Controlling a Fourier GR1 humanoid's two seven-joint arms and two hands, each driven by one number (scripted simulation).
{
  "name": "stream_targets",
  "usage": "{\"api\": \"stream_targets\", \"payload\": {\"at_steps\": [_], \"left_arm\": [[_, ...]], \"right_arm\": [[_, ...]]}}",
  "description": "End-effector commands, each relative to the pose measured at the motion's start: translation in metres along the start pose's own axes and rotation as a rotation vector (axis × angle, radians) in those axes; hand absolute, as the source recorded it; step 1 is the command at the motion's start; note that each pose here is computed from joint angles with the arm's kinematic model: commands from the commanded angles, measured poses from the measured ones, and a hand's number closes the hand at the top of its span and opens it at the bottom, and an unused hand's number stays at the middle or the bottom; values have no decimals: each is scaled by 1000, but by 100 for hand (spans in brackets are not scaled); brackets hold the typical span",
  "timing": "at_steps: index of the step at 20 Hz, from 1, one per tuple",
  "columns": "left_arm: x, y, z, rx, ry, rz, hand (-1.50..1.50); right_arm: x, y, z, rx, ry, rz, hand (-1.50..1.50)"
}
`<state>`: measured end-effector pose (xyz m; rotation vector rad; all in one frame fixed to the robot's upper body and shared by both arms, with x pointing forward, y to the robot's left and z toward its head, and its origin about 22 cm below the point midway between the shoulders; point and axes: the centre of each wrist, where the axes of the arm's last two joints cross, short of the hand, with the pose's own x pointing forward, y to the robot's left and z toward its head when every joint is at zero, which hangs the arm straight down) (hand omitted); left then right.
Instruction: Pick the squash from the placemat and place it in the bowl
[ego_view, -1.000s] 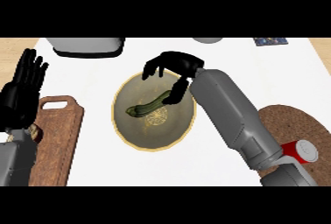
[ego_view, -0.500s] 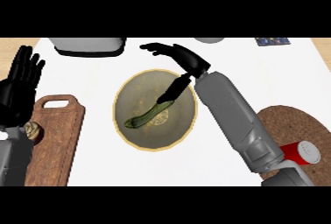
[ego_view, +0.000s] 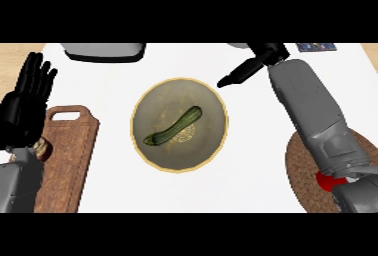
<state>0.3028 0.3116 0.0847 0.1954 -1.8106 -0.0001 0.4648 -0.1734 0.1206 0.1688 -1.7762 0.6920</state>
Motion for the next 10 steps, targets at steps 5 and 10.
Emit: {"api": "stream_targets", "payload": {"at_steps": [5,10], "left_arm": [[6,6,-9,-25,-33,-6,0],[4,-10,-10,-54,-31,18,0]], "right_arm": [[-12,-91,53,-87,-23,-69,-150],[-24,-120,88,-61,-30,-94,-150]]}}
